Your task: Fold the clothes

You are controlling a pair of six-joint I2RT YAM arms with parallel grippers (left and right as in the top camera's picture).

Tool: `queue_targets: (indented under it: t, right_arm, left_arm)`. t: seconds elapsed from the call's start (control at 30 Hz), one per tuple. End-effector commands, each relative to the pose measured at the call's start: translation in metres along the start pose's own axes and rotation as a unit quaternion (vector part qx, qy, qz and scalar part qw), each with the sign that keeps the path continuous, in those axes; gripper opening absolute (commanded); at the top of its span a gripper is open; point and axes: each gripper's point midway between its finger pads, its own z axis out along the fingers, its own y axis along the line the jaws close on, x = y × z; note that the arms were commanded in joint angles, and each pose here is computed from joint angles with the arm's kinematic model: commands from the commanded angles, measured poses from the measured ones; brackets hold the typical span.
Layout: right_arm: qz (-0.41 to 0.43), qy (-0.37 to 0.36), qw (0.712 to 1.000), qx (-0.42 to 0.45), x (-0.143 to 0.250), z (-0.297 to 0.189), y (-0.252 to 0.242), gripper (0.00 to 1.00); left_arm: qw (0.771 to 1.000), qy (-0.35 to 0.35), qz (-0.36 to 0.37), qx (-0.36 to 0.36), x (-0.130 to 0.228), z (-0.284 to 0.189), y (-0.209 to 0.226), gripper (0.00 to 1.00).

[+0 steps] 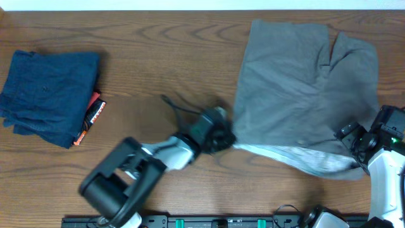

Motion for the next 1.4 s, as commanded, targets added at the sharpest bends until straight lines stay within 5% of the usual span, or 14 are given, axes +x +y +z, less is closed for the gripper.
queue_targets:
  t: [0.0, 0.2, 0.27, 0.33, 0.37, 0.6, 0.77, 0.93, 1.1, 1.37]
  right_arm:
    - [-0.017, 0.005, 1.0, -0.026, 0.001, -0.001, 0.008, 0.99]
    - [-0.053, 0.018, 0.995, -0.085, 0.006, -0.004, 0.028, 0.99]
    - [-0.054, 0.019, 0.994, -0.089, 0.006, -0.004, 0.029, 0.99]
    - [-0.056, 0.019, 0.994, -0.09, 0.006, -0.004, 0.029, 0.99]
    - [-0.056, 0.019, 0.994, -0.089, 0.006, -0.004, 0.029, 0.99]
    - [-0.056, 0.017, 0.994, -0.09, 0.005, -0.004, 0.03, 0.99]
    - [-0.056, 0.019, 0.994, -0.089, 0.005, -0.001, 0.03, 0.99]
    - [-0.058, 0.032, 0.994, -0.084, 0.009, 0.004, 0.029, 0.99]
    - [-0.06, 0.048, 0.994, -0.077, 0.013, 0.013, 0.028, 0.99]
    - [-0.06, 0.055, 0.994, -0.075, 0.015, 0.017, 0.028, 0.99]
  left_arm:
    - [0.996, -0.082, 0.023, -0.019, -0.062, -0.04, 0.025, 0.06]
    - [0.966, -0.257, -0.033, -0.015, -0.175, -0.142, 0.059, 0.07]
    - [0.956, -0.289, -0.045, -0.003, -0.196, -0.171, 0.063, 0.41]
    - [0.957, -0.287, -0.047, 0.023, -0.199, -0.186, 0.06, 0.86]
    - [0.961, -0.268, -0.049, 0.041, -0.193, -0.188, 0.056, 0.98]
    - [0.987, 0.019, -0.16, 0.016, -0.053, -0.147, 0.063, 0.98]
    - [0.983, 0.158, -0.092, -0.029, 0.027, -0.133, 0.051, 0.98]
    - [0.98, 0.194, -0.03, -0.026, 0.054, -0.116, 0.028, 0.92]
    - [0.978, 0.206, -0.01, -0.012, 0.071, -0.1, 0.003, 0.62]
    - [0.972, 0.233, 0.009, -0.001, 0.105, -0.086, -0.026, 0.72]
